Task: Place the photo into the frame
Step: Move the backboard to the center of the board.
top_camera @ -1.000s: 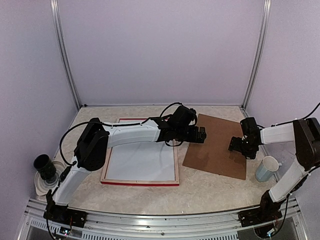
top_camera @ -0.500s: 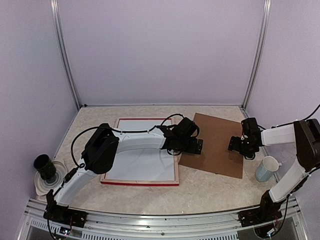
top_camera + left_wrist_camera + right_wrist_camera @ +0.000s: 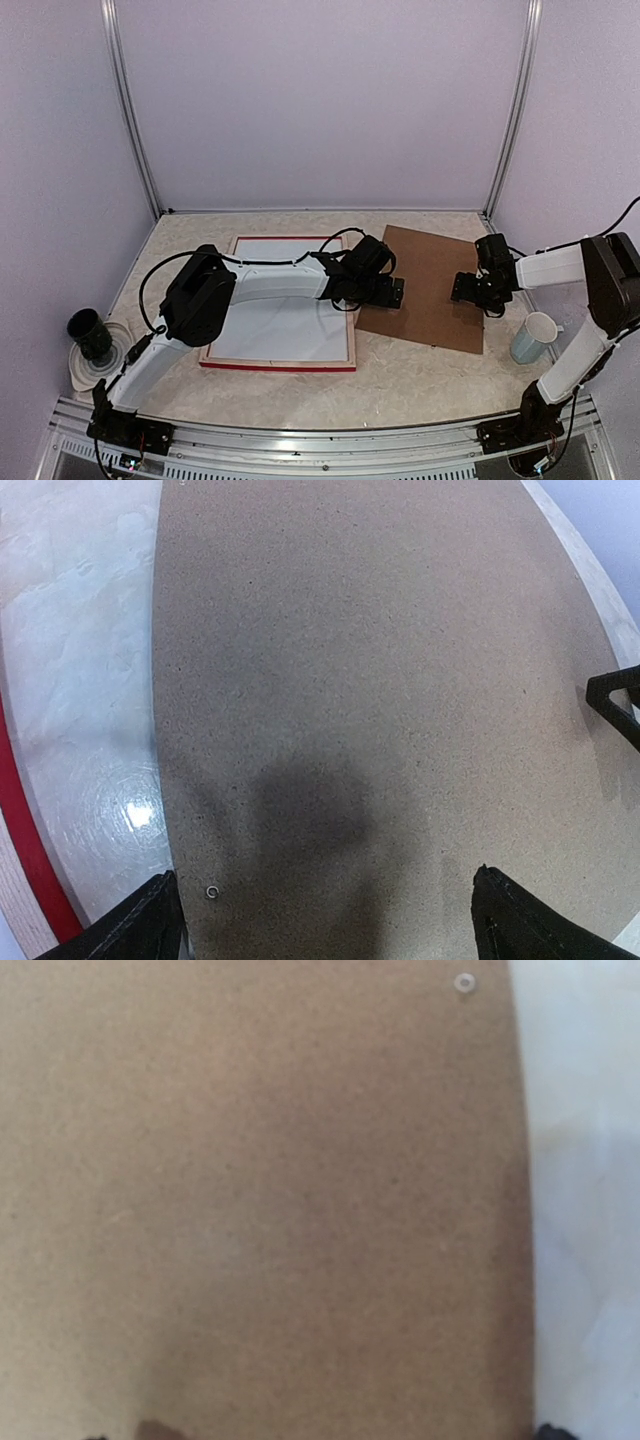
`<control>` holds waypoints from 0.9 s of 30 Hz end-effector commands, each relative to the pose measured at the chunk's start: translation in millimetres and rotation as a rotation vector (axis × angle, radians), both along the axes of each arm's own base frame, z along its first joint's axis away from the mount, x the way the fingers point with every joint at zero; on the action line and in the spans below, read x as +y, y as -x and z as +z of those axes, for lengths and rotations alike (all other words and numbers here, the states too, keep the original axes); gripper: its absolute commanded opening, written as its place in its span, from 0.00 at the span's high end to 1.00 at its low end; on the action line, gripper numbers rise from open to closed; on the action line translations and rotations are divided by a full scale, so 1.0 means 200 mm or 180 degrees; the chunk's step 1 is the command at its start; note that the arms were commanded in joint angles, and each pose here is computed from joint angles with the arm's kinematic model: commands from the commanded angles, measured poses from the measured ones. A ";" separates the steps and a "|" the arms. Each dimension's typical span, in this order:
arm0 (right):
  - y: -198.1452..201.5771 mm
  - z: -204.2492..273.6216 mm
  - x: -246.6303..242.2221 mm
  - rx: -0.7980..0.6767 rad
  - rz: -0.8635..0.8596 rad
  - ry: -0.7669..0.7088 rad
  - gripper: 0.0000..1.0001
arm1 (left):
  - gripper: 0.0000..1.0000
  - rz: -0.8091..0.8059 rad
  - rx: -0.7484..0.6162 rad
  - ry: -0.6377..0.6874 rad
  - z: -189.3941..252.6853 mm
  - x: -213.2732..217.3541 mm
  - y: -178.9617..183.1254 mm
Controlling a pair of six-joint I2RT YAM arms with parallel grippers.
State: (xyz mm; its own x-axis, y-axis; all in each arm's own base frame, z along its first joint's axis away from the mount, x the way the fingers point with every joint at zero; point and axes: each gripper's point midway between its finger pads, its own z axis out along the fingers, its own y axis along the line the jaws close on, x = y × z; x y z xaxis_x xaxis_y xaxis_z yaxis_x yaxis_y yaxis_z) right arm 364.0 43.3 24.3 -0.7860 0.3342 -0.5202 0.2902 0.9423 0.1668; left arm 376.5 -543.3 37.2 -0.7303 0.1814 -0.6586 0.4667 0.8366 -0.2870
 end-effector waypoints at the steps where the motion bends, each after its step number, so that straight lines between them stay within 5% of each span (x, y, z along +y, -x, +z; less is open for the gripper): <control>1: 0.20 -0.20 0.20 0.0601 0.0361 -0.0437 0.08 | 0.01 -0.0243 0.0116 0.0381 0.06 -0.08 0.08; 11: 0.20 -0.20 0.21 0.0603 0.0392 -0.0440 0.08 | 0.01 -0.0583 -0.0034 0.0934 0.34 -0.20 0.13; 27: 0.20 -0.19 0.25 0.0576 0.0493 -0.0523 0.08 | 0.01 -0.0700 -0.0200 0.1193 0.61 -0.25 0.20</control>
